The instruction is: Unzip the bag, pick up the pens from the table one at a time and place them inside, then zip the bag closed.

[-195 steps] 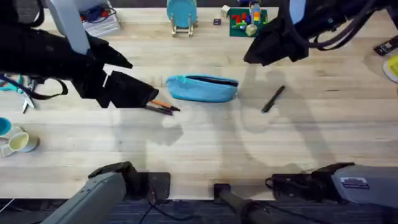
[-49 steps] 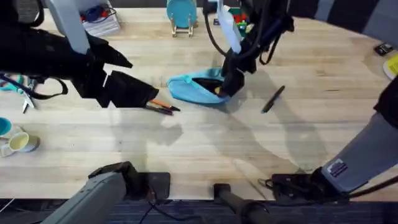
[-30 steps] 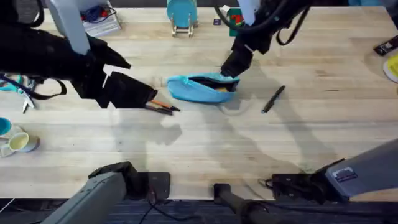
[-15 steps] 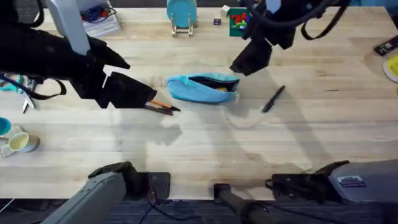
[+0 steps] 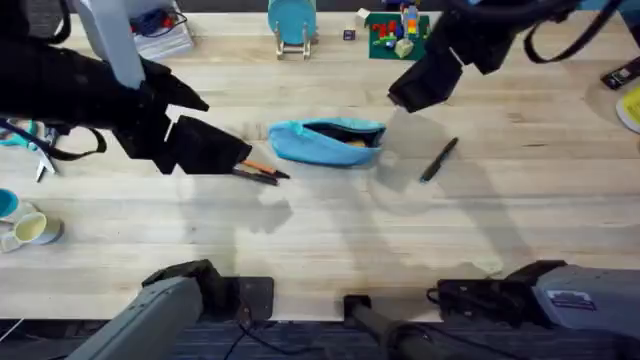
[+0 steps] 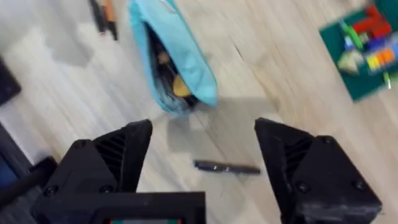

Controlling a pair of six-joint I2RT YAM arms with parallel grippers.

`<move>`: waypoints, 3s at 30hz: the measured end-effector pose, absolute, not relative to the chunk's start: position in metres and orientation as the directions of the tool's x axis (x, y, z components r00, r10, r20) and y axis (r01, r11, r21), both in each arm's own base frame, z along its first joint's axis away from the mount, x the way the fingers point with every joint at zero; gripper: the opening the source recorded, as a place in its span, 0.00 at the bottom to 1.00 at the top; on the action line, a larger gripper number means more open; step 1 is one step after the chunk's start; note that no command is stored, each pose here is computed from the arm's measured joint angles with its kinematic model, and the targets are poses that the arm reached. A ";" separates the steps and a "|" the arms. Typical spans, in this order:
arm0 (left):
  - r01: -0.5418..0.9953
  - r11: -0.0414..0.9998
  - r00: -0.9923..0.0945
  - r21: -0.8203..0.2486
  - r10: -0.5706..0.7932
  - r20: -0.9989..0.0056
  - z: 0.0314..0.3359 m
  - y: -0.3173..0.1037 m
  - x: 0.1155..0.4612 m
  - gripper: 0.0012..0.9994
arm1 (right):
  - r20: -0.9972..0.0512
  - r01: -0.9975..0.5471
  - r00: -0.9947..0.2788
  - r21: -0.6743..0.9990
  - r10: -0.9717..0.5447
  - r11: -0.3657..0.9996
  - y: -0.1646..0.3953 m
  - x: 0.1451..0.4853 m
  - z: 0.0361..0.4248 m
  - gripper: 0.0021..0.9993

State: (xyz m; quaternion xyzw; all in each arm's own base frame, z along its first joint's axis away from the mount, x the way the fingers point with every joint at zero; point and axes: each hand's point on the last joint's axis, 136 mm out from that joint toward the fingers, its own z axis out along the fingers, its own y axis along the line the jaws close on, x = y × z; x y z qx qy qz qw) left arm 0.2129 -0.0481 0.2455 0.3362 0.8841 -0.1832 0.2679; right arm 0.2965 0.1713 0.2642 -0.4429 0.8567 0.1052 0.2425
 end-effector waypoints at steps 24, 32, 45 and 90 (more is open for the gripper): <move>0.693 0.707 -0.630 -0.144 0.496 -0.597 0.245 -0.048 0.213 1.00 | -0.305 0.321 -0.901 0.008 0.309 0.947 0.080 0.274 0.243 1.00; 0.692 0.707 -0.631 -0.144 0.496 -0.597 0.245 -0.048 0.213 1.00 | -0.221 0.521 -0.833 -0.003 0.507 0.854 0.068 0.250 0.238 1.00; 0.693 0.707 -0.631 -0.144 0.497 -0.596 0.245 -0.048 0.213 1.00 | -0.171 0.613 -0.773 0.042 0.610 0.789 0.062 0.251 0.236 1.00; 0.692 0.707 -0.631 -0.144 0.496 -0.596 0.245 -0.048 0.213 1.00 | 0.018 0.689 -0.722 -0.065 0.691 0.722 0.055 0.278 0.045 0.98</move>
